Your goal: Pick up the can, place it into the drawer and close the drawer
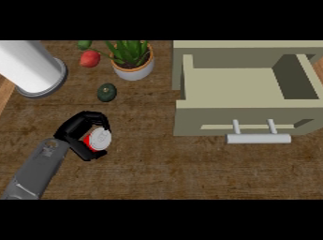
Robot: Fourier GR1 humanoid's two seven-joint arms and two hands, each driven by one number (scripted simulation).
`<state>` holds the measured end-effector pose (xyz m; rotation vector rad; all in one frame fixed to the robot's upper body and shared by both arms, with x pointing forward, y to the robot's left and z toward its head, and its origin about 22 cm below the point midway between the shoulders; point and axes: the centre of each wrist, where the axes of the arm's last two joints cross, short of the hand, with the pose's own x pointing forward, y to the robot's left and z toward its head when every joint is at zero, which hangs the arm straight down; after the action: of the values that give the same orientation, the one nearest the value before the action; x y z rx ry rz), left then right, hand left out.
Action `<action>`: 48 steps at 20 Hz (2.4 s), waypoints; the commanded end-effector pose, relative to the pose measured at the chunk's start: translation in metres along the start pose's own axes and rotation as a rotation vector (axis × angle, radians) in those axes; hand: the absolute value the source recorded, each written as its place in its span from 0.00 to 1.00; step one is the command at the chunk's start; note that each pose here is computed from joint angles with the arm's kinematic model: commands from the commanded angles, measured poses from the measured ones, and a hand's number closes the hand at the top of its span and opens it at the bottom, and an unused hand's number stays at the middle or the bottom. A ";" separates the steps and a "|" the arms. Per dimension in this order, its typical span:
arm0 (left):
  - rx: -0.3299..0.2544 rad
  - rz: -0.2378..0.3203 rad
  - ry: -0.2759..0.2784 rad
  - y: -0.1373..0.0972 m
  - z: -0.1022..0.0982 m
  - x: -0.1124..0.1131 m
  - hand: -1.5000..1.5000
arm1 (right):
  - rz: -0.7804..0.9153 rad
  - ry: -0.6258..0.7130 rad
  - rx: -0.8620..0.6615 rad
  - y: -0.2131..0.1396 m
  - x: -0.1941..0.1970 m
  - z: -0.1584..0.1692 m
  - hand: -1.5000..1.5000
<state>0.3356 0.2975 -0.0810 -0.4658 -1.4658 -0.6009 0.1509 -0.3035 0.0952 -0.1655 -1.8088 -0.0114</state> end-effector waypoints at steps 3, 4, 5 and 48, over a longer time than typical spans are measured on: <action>0.340 0.130 -0.101 -0.004 0.016 -0.013 1.00 | -0.005 0.012 -0.019 -0.006 0.002 0.009 0.00; 0.458 0.135 -0.107 -0.007 0.009 -0.011 1.00 | 0.001 0.006 -0.020 -0.009 -0.002 0.013 0.00; 0.599 0.132 -0.081 -0.009 0.034 -0.028 1.00 | 0.001 -0.007 -0.034 -0.002 0.005 0.007 0.00; 0.557 -0.071 -0.236 -0.163 -0.196 0.341 1.00 | 0.001 -0.012 -0.031 -0.009 0.012 0.002 0.00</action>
<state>0.3830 0.0394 0.2150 -0.0481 -1.8122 -0.1625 0.1425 -0.3062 0.0988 -0.1873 -1.8336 -0.0339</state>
